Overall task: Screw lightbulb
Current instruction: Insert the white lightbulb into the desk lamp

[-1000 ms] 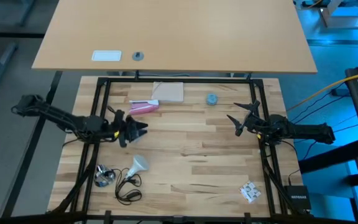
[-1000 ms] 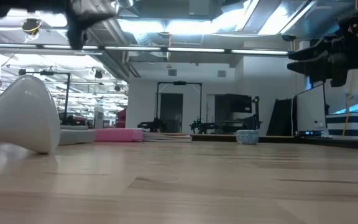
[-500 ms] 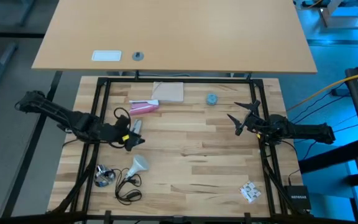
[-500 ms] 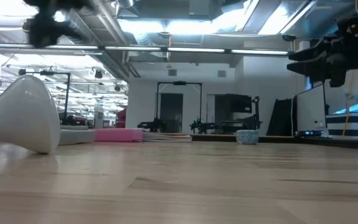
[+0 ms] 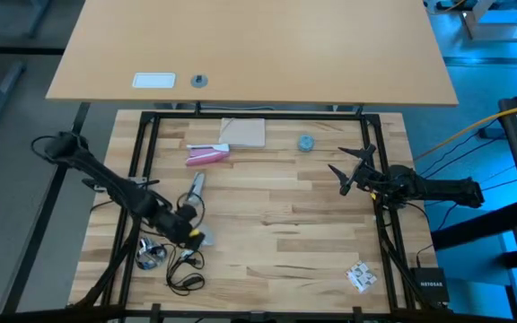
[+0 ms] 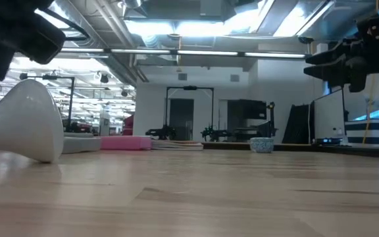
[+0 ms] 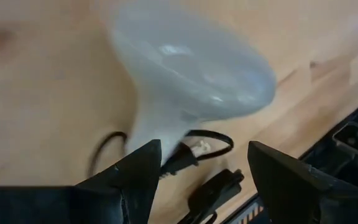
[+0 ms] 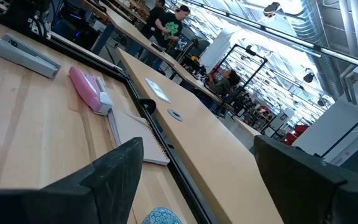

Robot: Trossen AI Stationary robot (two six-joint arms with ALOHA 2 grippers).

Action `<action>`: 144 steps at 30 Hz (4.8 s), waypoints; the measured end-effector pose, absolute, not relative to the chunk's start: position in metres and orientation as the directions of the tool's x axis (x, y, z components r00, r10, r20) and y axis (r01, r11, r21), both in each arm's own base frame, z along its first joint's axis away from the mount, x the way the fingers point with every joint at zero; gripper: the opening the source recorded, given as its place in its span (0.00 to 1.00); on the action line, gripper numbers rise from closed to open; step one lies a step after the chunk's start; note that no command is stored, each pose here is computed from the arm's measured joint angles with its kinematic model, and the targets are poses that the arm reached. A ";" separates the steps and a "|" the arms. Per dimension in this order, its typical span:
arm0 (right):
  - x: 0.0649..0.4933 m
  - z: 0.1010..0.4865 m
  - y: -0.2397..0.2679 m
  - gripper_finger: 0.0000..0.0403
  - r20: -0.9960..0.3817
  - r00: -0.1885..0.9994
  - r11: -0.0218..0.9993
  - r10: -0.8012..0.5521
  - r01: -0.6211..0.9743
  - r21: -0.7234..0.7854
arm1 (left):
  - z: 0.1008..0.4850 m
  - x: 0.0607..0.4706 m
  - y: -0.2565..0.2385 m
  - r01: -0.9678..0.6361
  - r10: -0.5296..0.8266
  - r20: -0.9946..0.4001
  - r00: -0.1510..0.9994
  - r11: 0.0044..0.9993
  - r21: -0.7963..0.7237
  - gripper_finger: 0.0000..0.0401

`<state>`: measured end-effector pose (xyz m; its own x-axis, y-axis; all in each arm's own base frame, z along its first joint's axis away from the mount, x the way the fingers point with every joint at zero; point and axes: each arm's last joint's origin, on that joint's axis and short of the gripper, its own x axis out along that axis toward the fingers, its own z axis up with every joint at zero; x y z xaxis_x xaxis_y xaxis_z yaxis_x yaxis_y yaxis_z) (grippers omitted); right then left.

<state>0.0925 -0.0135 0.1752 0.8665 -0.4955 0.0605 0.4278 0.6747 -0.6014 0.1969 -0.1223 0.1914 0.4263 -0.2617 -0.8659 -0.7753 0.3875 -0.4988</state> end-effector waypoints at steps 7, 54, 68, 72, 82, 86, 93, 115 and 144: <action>0.092 0.175 -0.014 0.77 0.061 0.866 0.675 -0.496 0.428 -0.601 | 0.169 0.209 -0.141 -0.764 -0.273 -0.877 0.396 0.431 -0.479 0.58; 0.092 0.175 -0.014 0.77 0.061 0.866 0.673 -0.496 0.427 -0.604 | 0.259 0.186 -0.091 -0.725 0.396 -0.879 0.265 0.683 0.089 0.58; 0.092 0.175 -0.014 0.77 0.061 0.866 0.672 -0.496 0.427 -0.604 | 0.199 0.179 -0.088 -0.682 0.386 -0.890 0.242 0.720 0.127 0.58; 0.092 0.175 -0.013 0.77 0.060 0.866 0.673 -0.496 0.427 -0.605 | 0.184 0.182 -0.089 -0.634 0.350 -0.886 0.306 0.769 0.085 0.58; 0.093 0.175 -0.013 0.77 0.060 0.866 0.672 -0.496 0.427 -0.605 | 0.163 0.181 -0.075 -0.641 0.415 -0.844 0.339 0.759 0.115 0.58; 0.092 0.175 -0.014 0.77 0.060 0.866 0.672 -0.496 0.427 -0.605 | 0.157 0.189 -0.072 -0.586 0.388 -0.828 0.405 0.805 0.091 0.58; 0.092 0.175 -0.014 0.77 0.060 0.866 0.672 -0.496 0.427 -0.605 | 0.144 0.188 -0.055 -0.628 0.418 -0.823 0.384 0.772 0.099 0.58; 0.092 0.175 -0.013 0.77 0.060 0.866 0.672 -0.496 0.427 -0.605 | 0.134 0.199 -0.035 -0.706 0.417 -0.784 0.459 0.707 -0.036 0.55; 0.096 0.178 -0.003 0.77 0.098 0.985 0.879 -0.141 0.170 -0.446 | 0.160 0.231 -0.043 -0.615 0.341 -0.550 0.763 0.647 -0.452 0.39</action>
<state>0.0959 -0.0032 0.1777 0.9851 -0.1411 0.0984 0.1704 0.8786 -0.4461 0.2313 -0.0428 0.1600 0.7626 0.3406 -0.5499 -0.6146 0.6467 -0.4517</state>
